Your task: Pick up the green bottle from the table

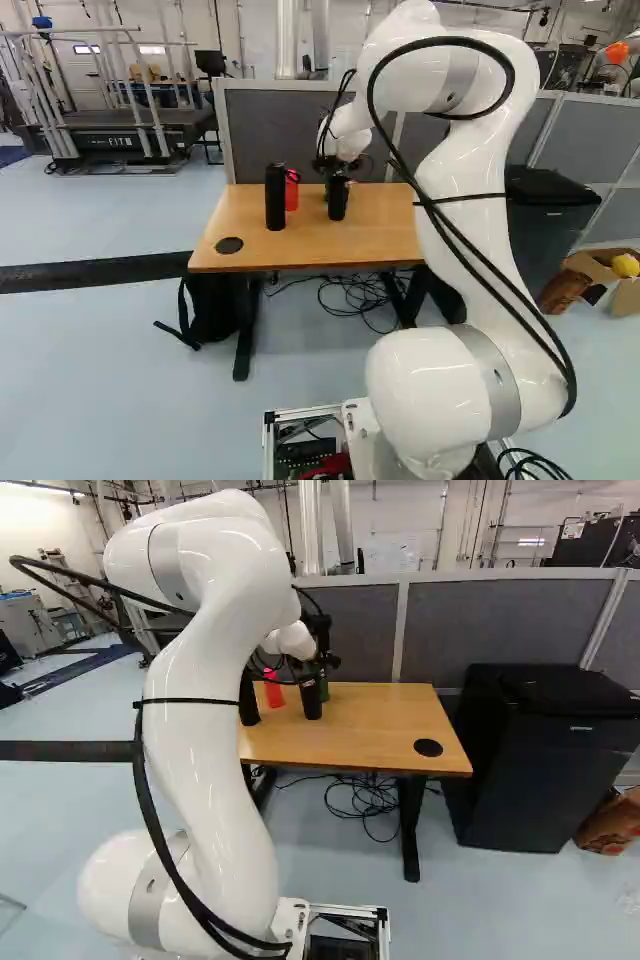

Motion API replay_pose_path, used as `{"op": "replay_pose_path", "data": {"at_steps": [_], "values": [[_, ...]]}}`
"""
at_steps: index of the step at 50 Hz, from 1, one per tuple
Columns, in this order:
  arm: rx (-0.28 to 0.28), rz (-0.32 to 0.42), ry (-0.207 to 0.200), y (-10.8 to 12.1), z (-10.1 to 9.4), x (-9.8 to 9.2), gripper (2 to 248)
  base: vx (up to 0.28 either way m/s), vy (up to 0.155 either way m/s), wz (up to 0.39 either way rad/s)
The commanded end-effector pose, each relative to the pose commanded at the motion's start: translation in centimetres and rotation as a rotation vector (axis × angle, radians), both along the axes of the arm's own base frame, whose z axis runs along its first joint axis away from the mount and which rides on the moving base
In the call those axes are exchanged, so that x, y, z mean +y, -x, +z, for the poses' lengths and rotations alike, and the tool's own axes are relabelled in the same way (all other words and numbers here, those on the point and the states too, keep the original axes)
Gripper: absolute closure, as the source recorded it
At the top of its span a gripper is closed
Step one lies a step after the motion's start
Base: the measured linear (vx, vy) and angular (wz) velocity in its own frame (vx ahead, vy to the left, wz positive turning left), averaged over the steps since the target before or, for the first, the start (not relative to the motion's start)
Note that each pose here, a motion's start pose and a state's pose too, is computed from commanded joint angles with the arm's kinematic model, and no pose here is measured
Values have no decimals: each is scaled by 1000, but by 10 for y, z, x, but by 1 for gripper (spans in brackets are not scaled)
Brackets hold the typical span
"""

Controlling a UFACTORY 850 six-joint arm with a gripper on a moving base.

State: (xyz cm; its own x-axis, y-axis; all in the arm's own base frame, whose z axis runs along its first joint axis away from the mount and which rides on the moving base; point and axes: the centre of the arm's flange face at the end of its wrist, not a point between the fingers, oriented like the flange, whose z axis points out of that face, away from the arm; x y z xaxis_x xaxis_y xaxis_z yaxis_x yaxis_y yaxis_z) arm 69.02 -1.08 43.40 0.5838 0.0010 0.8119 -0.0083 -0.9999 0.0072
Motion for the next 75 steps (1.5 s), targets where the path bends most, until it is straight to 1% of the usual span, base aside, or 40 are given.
{"op": "replay_pose_path", "data": {"at_steps": [1, 2, 6, 7, 11, 12, 16, 17, 29, 36, 47, 58, 66, 75], "values": [[0, 0, 0, 0, 0, 0, 3, 0, 0, 0], [0, 0, 0, 0, 0, 0, 20, 0, 0, 0], [0, 0, 0, 0, 0, 0, 20, 0, 0, 0], [0, 0, 0, 0, 0, 0, 58, 0, 0, 0], [0, 0, 0, 0, 0, 0, 58, 0, 0, 0], [0, 0, 0, 0, 0, 0, 96, 0, 0, 0], [0, 0, 0, 0, 0, 0, 96, 0, 0, 0], [0, 0, 0, 0, 0, 0, 126, 0, 0, 0], [0, 0, 0, 0, 0, 0, 127, 0, 0, 0], [-8, 0, 0, 1, 6, 0, 127, 0, 0, 0], [-25, 0, 0, 7, 19, 0, 127, 0, 0, 0], [-70, 0, 1, 14, 36, 0, 127, 0, 0, 0], [-104, 0, 1, 22, 49, 0, 127, 0, 0, 0], [-120, 0, 1, 37, 61, 0, 127, 0, 0, 0]]}}
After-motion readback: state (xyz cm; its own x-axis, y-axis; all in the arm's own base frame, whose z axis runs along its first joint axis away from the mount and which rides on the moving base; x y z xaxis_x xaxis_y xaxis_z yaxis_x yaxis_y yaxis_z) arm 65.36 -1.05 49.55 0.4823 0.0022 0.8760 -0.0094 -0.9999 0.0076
